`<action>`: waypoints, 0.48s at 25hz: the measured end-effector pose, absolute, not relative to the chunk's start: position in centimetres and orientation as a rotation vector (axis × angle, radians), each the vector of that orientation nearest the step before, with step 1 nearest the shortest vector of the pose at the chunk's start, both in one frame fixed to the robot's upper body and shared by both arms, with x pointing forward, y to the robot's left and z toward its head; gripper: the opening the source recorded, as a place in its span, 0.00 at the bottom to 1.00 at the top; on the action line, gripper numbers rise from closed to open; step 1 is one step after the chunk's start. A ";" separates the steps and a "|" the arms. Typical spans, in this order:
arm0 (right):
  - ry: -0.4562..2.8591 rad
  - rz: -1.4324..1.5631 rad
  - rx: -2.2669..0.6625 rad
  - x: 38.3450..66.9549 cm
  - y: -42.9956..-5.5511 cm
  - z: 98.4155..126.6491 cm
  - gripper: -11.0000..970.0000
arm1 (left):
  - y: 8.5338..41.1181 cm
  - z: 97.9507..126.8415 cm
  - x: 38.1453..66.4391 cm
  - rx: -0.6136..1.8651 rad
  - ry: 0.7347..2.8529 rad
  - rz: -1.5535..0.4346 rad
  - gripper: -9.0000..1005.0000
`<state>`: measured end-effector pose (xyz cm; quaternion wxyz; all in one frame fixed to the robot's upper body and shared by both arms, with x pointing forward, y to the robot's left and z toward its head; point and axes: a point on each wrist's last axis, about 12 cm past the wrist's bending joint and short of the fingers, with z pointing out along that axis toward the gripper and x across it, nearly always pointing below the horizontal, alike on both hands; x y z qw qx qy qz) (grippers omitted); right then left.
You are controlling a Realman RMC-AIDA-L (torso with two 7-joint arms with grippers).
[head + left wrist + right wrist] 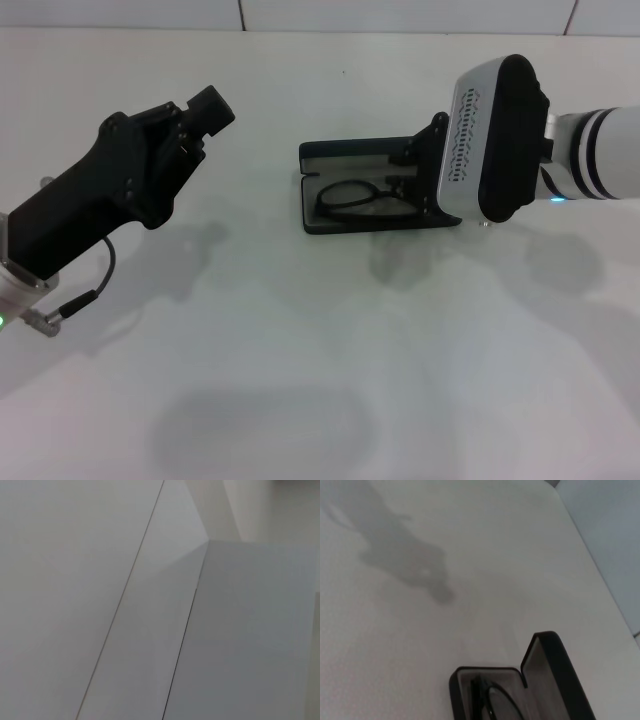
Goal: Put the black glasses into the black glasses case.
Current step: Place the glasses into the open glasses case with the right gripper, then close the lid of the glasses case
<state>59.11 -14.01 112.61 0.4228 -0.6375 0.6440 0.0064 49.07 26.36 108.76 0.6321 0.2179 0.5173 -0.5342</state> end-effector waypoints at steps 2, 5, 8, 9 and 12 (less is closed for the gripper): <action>1.615 0.028 -1.585 58.8 -14.1 112.7 0.18 | 26.4 108.7 49.0 0.497 1.184 -1.223 0.04; 1.615 0.059 -1.545 58.0 -14.3 113.0 0.18 | 26.3 108.8 49.1 0.501 1.180 -1.225 0.04; 1.615 0.144 -1.471 56.8 -14.4 113.9 0.18 | 26.5 109.1 49.4 0.511 1.172 -1.224 0.04; 1.622 0.181 -1.449 56.5 -14.5 114.1 0.18 | 26.6 109.3 49.6 0.517 1.169 -1.224 0.04; 1.675 0.363 -1.339 55.3 -16.0 115.1 0.18 | 26.9 110.2 50.5 0.542 1.165 -1.237 0.04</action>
